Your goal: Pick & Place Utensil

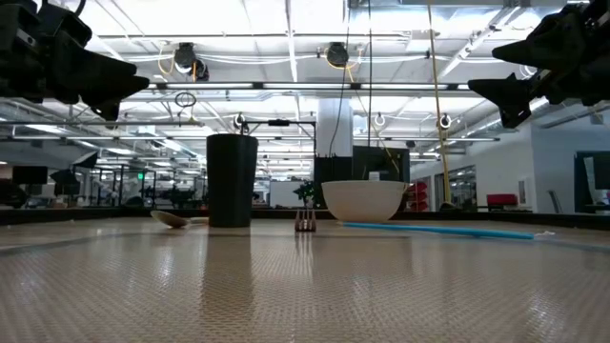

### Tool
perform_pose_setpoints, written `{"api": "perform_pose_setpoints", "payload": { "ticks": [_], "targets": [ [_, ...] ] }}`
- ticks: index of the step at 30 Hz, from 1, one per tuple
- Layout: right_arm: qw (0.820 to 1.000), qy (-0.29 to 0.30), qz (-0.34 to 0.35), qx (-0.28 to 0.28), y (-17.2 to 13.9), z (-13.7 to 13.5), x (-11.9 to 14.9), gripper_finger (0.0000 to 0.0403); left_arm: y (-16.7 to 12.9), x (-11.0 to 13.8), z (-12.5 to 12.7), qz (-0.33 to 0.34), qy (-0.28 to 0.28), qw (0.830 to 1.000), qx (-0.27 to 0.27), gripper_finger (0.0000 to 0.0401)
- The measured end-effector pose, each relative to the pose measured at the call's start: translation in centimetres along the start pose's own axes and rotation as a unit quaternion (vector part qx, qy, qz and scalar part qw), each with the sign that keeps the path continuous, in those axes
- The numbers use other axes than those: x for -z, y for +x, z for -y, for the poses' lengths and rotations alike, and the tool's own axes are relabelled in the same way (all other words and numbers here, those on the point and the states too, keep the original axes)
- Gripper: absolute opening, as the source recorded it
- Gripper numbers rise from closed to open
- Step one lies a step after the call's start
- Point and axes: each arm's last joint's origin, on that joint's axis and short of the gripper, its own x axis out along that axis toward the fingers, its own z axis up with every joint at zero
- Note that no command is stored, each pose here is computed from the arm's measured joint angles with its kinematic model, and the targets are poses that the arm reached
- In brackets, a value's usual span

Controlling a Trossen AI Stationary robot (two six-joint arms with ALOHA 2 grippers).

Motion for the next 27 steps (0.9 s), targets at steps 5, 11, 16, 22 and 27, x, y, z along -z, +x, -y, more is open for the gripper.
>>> {"api": "perform_pose_setpoints", "payload": {
  "ticks": [5,11,16,22,27],
  "targets": [
    [0.998,0.052,0.031,-0.011,0.0,-0.2,-0.6,0.0265,0.0,-0.1,0.0,0.004,-0.008,1.000,-0.008,0.0152],
    [0.984,0.157,0.075,-0.036,-0.1,-0.5,-1.5,0.0265,-0.1,-1.3,-0.1,0.071,-0.077,0.994,-0.013,0.0152],
    [0.971,0.203,0.114,-0.062,-0.3,-0.7,-2.4,0.0265,-0.3,-2.6,0.0,0.137,-0.154,0.979,0.006,0.0152],
    [0.953,0.259,0.141,-0.069,-0.5,-0.8,-2.9,0.0265,-0.7,-3.6,0.1,0.188,-0.179,0.965,0.023,0.0152],
    [0.942,0.293,0.157,-0.049,-0.5,-0.6,-3.0,0.0265,-1.0,-4.3,0.1,0.220,-0.288,0.930,0.061,0.0152]
  ]
}}
